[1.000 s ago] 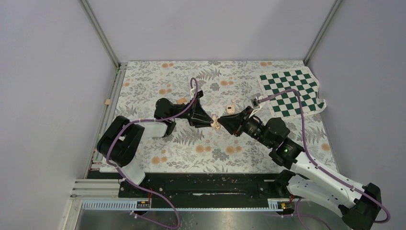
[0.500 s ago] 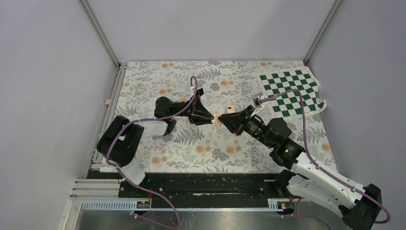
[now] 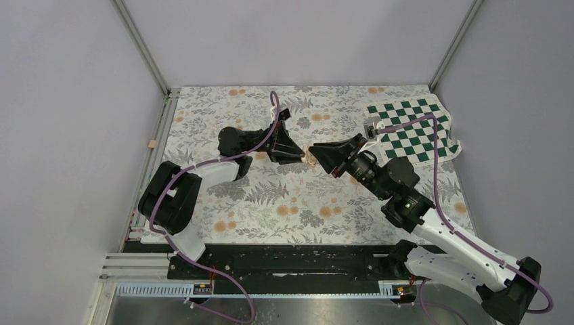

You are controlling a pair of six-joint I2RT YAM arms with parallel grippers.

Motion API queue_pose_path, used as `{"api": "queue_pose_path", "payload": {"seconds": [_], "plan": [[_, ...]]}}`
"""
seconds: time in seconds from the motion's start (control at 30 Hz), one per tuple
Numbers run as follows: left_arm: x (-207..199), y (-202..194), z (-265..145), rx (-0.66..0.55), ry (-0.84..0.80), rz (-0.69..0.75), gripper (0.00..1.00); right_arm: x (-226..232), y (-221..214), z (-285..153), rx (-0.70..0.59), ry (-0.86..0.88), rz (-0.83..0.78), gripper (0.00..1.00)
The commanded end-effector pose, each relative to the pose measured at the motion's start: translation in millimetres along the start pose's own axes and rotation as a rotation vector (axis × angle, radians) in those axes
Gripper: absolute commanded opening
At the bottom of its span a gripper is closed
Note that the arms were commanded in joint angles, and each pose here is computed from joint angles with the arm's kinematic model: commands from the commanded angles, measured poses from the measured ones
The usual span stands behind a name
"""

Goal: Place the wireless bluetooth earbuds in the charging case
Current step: Place the earbud in the charging case.

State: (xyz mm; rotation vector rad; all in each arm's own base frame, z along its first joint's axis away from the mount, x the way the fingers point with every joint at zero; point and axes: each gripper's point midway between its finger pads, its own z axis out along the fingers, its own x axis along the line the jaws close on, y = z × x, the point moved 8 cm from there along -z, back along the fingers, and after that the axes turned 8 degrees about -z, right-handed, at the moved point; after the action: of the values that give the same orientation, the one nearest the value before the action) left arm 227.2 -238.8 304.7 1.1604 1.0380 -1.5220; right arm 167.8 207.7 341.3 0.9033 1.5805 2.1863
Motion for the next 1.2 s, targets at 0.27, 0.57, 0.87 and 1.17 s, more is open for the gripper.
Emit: {"api": "queue_pose_path", "payload": {"seconds": [0.27,0.57,0.87,1.17], "plan": [[25.9,21.8,-26.0,-0.033,0.039,-0.038,0.00,-11.1,-4.1,-5.9,-0.076,-0.019,-0.031,0.00],[27.7,28.2,-60.0,-0.048,0.096,-0.001,0.00,-22.2,-29.5,0.7,-0.092,0.159,-0.037,0.00],[33.9,28.0,-60.5,-0.050,0.100,-0.042,0.00,-20.6,-29.3,10.8,-0.125,0.247,-0.077,0.00],[30.6,23.6,-47.3,-0.013,0.097,-0.053,0.00,-25.7,-35.1,21.6,-0.172,0.254,-0.084,0.00]]}}
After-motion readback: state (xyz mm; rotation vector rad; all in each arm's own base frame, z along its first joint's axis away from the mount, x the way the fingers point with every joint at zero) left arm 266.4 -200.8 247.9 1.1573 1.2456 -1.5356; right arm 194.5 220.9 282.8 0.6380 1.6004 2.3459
